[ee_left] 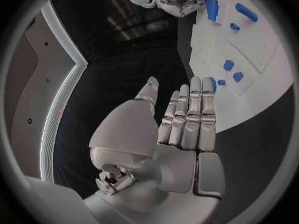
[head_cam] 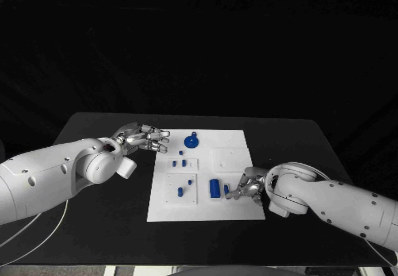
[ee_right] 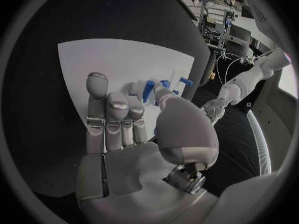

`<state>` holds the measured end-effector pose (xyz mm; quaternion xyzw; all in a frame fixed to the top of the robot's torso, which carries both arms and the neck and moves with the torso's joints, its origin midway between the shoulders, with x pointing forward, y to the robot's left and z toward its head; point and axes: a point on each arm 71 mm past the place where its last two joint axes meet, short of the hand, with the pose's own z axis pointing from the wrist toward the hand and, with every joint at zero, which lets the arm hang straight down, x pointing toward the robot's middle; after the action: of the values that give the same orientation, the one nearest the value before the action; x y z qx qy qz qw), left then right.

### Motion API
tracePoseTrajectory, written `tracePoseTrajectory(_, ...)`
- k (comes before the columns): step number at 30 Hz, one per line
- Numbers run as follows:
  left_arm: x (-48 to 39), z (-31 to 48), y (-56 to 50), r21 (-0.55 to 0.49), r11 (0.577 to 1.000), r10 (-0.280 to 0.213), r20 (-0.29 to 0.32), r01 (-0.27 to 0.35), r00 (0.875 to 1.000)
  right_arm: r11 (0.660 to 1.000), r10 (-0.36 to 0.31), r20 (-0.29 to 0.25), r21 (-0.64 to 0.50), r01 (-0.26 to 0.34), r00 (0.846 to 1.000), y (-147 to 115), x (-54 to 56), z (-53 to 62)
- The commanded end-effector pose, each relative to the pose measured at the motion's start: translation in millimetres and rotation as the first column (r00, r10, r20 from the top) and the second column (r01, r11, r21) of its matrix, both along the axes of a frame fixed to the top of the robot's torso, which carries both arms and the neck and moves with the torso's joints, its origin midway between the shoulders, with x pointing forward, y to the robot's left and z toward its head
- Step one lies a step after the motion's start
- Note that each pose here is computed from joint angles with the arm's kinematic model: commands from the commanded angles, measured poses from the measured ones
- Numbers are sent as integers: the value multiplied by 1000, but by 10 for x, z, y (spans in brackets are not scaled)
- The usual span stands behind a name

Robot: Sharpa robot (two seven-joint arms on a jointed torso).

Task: Assemble the parts on the task board

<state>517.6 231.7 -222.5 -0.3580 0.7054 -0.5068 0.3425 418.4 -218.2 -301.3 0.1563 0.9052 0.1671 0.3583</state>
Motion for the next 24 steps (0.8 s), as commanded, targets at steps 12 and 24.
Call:
tracePoseTrajectory(12,-13,-8,-16,-4,1000,-15,-4,15,1000,999,41,-22,24,-40,999,7,-25,-21)
tracePoseTrajectory(24,-14,-11,-18,-3,1000,-16,-5,16,1000,999,34,-19,28,-34,999,14,-14,-34)
